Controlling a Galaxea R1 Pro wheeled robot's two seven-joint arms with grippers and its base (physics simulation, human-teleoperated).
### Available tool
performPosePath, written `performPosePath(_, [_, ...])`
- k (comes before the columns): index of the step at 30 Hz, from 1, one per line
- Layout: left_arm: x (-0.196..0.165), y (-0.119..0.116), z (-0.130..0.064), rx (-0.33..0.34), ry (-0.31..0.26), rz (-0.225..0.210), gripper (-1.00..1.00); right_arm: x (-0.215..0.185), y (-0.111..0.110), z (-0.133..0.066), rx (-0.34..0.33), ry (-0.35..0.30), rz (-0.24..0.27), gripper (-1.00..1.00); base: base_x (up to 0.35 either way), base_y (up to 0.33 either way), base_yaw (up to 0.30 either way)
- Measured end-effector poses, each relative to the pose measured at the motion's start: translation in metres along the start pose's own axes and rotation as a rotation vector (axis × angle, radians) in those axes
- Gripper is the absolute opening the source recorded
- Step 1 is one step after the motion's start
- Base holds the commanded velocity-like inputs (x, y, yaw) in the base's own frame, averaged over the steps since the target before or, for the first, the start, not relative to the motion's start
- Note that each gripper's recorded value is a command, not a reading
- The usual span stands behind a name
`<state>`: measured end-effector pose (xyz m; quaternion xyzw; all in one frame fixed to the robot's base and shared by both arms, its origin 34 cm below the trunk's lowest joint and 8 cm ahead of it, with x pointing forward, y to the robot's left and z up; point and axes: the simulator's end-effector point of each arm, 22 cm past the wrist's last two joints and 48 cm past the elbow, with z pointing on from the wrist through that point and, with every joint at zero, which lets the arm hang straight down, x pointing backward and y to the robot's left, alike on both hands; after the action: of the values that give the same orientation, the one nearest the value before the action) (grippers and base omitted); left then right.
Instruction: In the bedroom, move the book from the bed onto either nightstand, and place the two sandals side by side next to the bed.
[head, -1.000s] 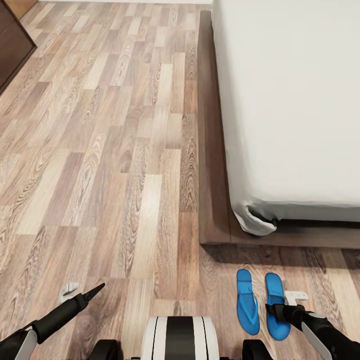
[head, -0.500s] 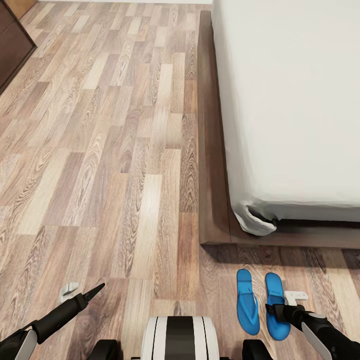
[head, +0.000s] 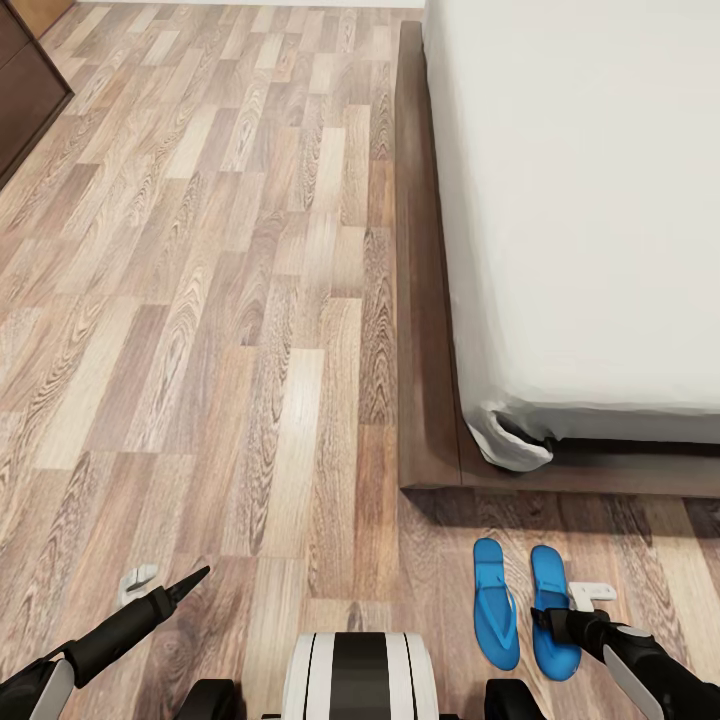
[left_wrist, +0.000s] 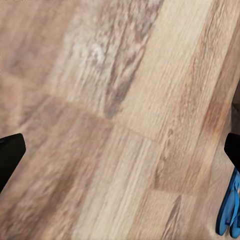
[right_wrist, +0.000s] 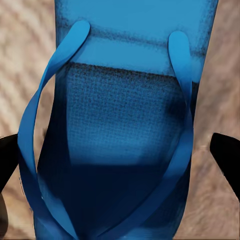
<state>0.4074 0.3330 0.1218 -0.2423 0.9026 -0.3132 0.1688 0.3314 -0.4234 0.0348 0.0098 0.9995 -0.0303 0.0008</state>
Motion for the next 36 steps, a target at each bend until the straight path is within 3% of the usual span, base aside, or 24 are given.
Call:
performPosePath(18, [0.0, 0.0, 0.0, 0.0, -0.001, 0.0, 1.0, 0.0, 0.0, 0.0, -0.001, 0.0, 0.0, 1.0, 0.0, 0.0, 0.0])
performPosePath(36, [-0.025, -0.026, -0.008, 0.039, -0.049, 0.036, 1.0, -0.033, 0.001, -0.021, -0.01, -0.073, 0.009, 1.0, 0.0, 0.0, 0.0])
